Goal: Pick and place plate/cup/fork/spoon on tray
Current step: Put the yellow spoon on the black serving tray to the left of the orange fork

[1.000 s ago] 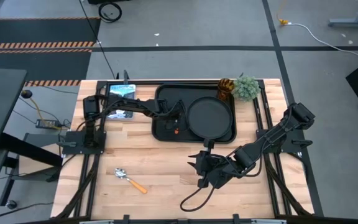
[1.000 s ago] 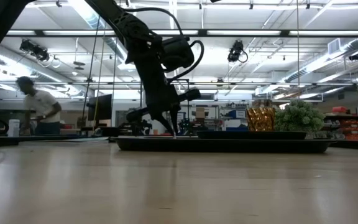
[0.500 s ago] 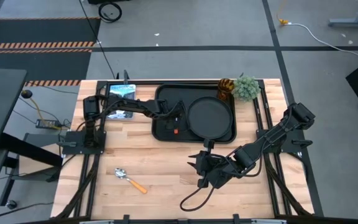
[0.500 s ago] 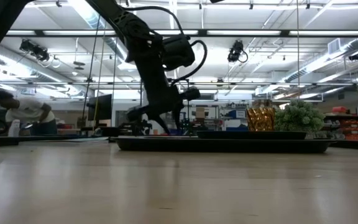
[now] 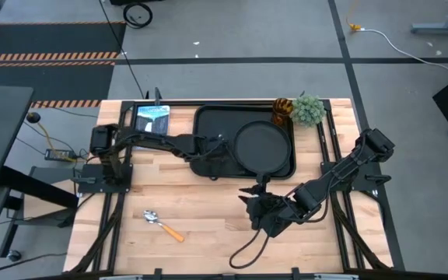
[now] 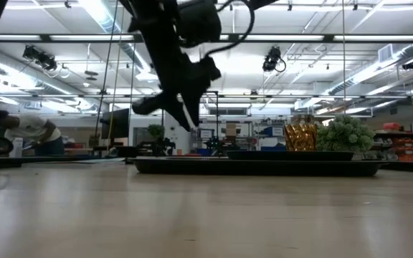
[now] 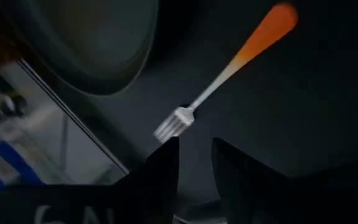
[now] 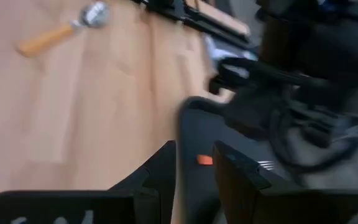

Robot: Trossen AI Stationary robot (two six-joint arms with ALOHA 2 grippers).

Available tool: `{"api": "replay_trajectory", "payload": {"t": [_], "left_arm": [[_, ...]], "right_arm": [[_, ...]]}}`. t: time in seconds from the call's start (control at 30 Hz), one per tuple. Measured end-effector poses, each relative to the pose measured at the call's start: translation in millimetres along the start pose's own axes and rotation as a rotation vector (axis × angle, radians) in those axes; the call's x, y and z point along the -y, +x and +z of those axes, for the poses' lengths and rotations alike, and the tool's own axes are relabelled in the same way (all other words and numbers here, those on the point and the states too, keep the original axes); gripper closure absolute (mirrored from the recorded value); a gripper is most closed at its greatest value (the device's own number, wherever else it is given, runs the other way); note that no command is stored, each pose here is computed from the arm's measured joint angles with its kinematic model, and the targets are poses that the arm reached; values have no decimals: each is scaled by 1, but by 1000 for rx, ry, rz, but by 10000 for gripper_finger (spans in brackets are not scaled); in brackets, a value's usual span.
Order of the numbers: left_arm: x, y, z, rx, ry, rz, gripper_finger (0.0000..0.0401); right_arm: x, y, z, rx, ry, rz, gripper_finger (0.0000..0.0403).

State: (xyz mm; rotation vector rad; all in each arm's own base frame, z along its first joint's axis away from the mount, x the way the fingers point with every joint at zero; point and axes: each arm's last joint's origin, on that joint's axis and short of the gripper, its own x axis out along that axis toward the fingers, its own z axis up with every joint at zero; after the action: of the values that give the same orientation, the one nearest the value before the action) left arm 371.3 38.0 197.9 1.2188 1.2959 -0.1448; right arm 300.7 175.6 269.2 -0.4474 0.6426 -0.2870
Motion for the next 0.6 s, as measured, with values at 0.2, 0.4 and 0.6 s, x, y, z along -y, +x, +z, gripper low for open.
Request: {"api": "replay_trajectory", "payload": {"t": [0.2, 0.4, 0.6], "left_arm": [[7, -29, 6, 26, -173, -5, 310], [13, -44, 9, 29, -407, -23, 321], [27, -51, 14, 68, -794, -224, 323]], "right_arm": [[17, 2, -9, -68, -203, -48, 294], [57, 17, -37, -82, -208, -12, 308], [89, 39, -71, 78, -180, -123, 317]]}}
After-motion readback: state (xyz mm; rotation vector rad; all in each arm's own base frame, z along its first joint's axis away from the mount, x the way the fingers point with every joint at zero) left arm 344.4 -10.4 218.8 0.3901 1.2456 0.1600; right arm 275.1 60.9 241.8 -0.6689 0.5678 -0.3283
